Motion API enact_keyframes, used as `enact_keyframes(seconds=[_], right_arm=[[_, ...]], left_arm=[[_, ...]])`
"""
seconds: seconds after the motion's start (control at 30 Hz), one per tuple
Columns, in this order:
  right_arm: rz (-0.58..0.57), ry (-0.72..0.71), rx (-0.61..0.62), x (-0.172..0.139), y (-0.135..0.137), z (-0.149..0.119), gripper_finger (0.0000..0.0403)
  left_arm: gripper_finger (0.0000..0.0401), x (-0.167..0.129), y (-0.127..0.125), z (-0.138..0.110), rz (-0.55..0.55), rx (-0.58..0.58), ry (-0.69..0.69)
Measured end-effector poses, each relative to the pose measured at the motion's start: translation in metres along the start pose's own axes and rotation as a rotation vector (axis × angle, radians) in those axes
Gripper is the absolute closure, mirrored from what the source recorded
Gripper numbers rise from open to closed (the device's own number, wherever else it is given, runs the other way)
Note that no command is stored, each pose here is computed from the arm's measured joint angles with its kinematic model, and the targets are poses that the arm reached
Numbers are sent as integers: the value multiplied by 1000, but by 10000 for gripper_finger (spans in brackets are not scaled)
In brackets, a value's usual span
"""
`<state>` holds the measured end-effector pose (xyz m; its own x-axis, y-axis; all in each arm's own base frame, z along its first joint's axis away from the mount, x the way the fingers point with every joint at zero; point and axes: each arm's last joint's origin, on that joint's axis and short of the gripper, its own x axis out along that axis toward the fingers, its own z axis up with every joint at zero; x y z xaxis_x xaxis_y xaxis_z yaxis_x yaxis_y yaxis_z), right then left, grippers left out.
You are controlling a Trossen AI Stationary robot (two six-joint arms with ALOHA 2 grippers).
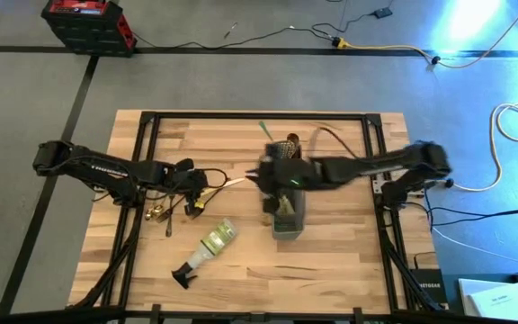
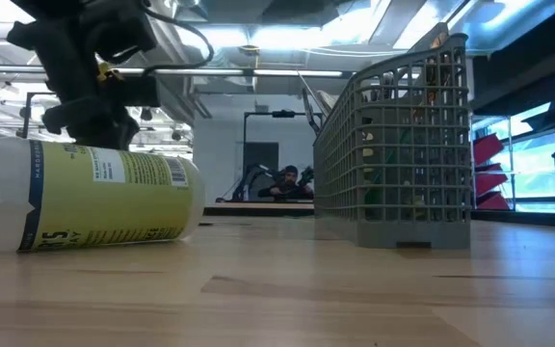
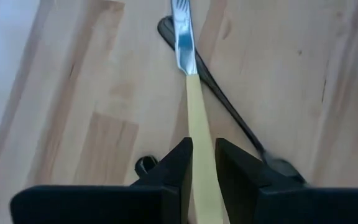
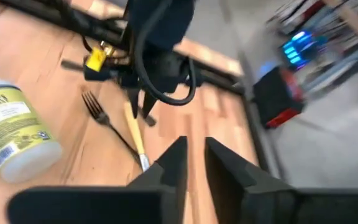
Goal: Sort silverware
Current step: Put the table knife into the silverware basket
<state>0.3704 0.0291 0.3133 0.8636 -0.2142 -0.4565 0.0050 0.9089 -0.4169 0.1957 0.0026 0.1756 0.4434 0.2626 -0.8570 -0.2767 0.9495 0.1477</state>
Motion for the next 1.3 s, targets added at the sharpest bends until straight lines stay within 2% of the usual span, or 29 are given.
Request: enact_keyframes(seconds=[0.2, 0.33, 0.53, 0.67, 0.97, 1.1, 1.3], right_arm=[[143, 90, -23, 61, -27, 6, 272], [251, 111, -36, 94, -33, 2, 240], [359, 202, -20, 138, -32, -17, 238], [422, 249, 14, 159, -34, -35, 240], [498, 280, 116, 187, -39, -63, 240], [516, 304, 123, 197, -34, -75, 240], [518, 327, 133, 206, -33, -86, 240]], left_arm=[[347, -3, -7, 0, 50, -13, -37], [347, -5, -13, -2, 57, -4, -48], [347, -7, -17, -3, 47, -8, -59], [347, -6, -24, -5, 19, -29, -115], [347, 5, -18, -43, -21, -176, -155], [347, 2, -18, -43, -65, -172, -168], [347, 2, -19, -42, -69, -145, -178]])
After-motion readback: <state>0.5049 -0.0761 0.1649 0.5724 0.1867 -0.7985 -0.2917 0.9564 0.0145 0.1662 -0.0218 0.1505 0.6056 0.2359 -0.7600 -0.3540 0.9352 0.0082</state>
